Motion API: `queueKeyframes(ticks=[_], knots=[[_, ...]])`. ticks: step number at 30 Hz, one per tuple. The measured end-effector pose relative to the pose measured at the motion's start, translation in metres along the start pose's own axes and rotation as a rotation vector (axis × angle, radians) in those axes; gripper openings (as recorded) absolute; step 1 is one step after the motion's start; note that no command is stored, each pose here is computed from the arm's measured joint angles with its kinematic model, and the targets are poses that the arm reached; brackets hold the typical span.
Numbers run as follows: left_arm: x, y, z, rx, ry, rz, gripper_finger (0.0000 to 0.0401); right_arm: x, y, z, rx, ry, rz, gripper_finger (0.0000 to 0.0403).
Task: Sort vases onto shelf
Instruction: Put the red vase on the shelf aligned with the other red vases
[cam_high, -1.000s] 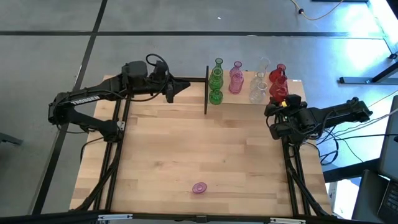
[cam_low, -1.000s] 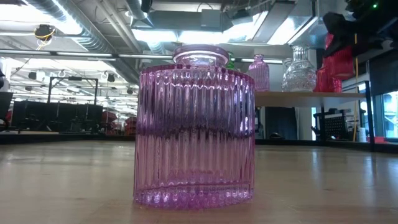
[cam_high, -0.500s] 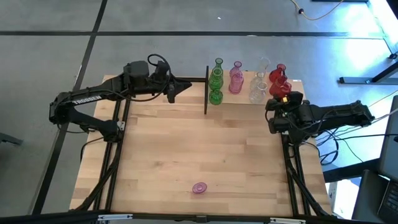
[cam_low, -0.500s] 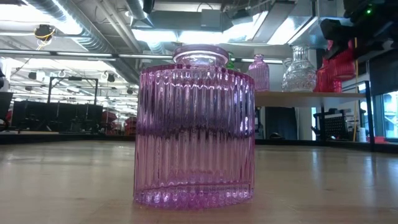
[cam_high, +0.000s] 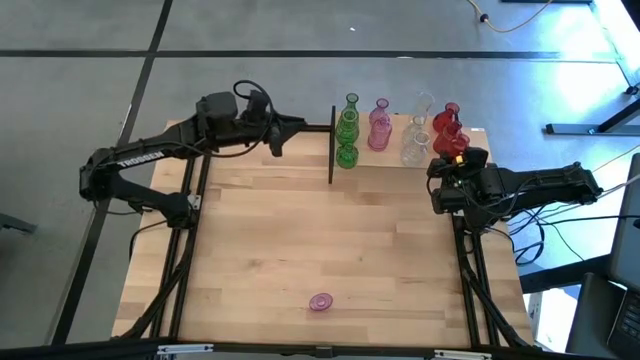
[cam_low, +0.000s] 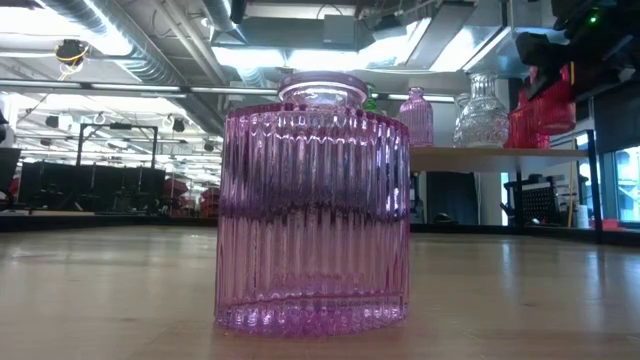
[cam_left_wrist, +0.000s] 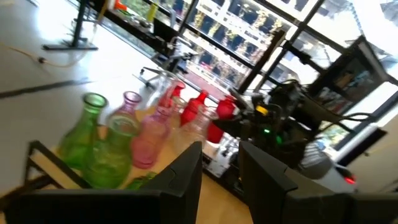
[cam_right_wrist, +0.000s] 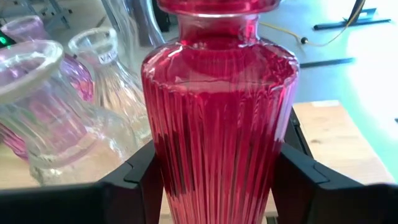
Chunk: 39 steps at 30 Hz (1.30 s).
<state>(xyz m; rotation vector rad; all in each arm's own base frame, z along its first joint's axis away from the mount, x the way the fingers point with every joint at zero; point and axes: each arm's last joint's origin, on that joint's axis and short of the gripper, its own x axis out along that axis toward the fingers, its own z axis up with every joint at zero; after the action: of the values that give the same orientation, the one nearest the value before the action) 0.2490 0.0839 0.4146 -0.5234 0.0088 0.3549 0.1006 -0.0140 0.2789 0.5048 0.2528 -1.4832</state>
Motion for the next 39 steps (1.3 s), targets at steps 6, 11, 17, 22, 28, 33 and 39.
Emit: queueKeyframes(ticks=[6,11,17,22,28,33,39], knots=[[-0.001,0.020,0.007,0.092,-0.002,0.090,0.0098,0.000,0.000,-0.001,-0.008,0.020,-0.004,0.0200],[-0.002,0.029,0.010,0.126,-0.002,0.131,0.0098,0.000,0.000,0.000,-0.003,0.013,-0.003,0.0200],[-0.002,0.028,0.010,0.158,0.011,0.106,0.0098,0.000,0.002,-0.002,-0.010,0.012,-0.008,0.0200],[-0.001,0.024,0.008,0.172,0.022,0.084,0.0098,0.005,0.001,0.001,0.011,0.003,-0.052,0.0200],[-0.001,0.021,0.006,0.174,0.027,0.071,0.0098,0.010,0.004,0.001,0.033,-0.005,-0.089,0.0200],[-0.001,0.020,0.005,0.175,0.028,0.070,0.0098,0.012,0.012,-0.003,0.006,-0.015,-0.103,0.0200],[-0.001,0.020,0.005,0.177,0.026,0.074,0.0098,0.015,0.020,-0.009,-0.027,-0.023,-0.133,0.0200]])
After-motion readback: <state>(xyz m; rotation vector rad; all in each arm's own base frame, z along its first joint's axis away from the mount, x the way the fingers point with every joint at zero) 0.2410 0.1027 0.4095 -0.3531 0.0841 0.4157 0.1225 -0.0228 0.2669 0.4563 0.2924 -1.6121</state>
